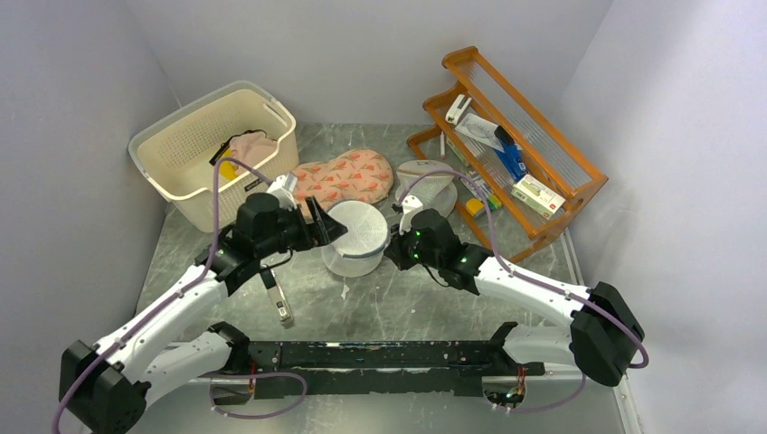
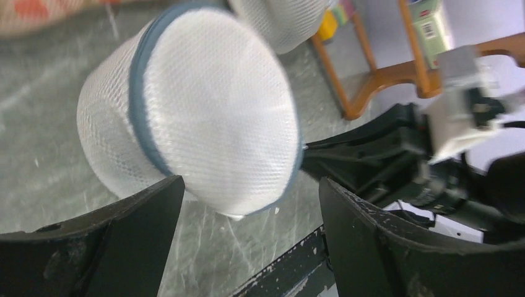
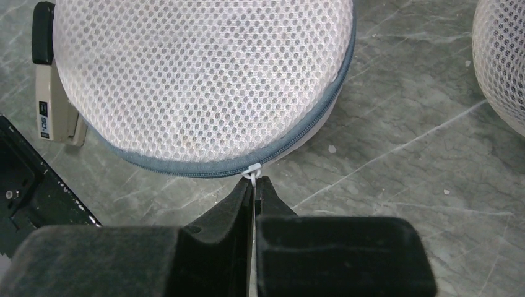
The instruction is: Unzip the laundry bag and remove the bra
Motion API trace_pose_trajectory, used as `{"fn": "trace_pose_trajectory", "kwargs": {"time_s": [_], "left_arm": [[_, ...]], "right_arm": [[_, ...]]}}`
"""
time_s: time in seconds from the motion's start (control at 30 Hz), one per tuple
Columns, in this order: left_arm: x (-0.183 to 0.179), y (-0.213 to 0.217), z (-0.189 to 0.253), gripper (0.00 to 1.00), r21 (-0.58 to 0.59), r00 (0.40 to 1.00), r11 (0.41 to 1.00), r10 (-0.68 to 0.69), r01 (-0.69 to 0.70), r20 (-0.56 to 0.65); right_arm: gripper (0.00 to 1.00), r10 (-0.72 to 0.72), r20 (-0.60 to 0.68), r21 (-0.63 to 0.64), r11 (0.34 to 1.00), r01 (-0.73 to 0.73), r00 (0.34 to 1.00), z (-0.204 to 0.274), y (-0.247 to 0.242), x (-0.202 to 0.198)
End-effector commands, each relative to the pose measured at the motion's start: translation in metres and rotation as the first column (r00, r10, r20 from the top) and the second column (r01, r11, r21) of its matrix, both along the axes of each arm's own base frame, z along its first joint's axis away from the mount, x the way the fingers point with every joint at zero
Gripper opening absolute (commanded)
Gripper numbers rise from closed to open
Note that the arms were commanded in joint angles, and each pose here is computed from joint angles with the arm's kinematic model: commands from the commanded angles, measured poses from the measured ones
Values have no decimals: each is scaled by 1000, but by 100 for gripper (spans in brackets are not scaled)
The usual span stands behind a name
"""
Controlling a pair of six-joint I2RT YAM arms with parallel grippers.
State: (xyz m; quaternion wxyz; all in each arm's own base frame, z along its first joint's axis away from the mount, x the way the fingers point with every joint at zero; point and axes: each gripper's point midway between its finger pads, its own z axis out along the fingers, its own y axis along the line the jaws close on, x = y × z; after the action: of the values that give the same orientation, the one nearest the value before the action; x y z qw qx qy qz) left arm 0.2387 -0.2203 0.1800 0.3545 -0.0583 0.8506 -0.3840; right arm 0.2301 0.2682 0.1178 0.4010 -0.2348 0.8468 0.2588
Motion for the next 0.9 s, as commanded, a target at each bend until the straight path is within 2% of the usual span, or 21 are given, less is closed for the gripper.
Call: {"fn": "trace_pose_trajectory", "kwargs": {"time_s": [0.0,0.13,0.27,0.33,0.47,0.63,0.7,0.8,0.87], "left_arm": [[9,7,48,92,90,973,995,-72,53,219],[7,-9,65,88,132,930,975,-212,180,300],[2,-30,64,88,194,878,932,-354,305,322],[-2,-41,55,88,274,844,895,-431,353,319],[-10,-59,31,97,470,784,790,-555,393,279],[-19,-77,3,97,645,763,680,-606,349,226],[-13,-76,-1,93,676,778,674,-581,298,237],[-7,-78,-1,90,671,788,692,-556,264,263],[-5,-82,-3,85,661,785,703,-554,263,277]], "right_arm": [[0,16,33,39,999,-17,999,10,3,1],[0,4,45,49,999,-7,999,15,3,3],[0,-6,59,54,999,3,998,21,4,7],[0,-19,64,62,998,15,998,23,4,9],[0,-5,68,88,996,-1,998,30,9,8],[0,8,69,103,995,-15,998,31,11,6],[0,10,66,105,994,-17,998,32,12,5],[0,12,64,104,994,-18,998,32,10,4],[0,7,66,108,994,-14,998,32,9,3]]}}
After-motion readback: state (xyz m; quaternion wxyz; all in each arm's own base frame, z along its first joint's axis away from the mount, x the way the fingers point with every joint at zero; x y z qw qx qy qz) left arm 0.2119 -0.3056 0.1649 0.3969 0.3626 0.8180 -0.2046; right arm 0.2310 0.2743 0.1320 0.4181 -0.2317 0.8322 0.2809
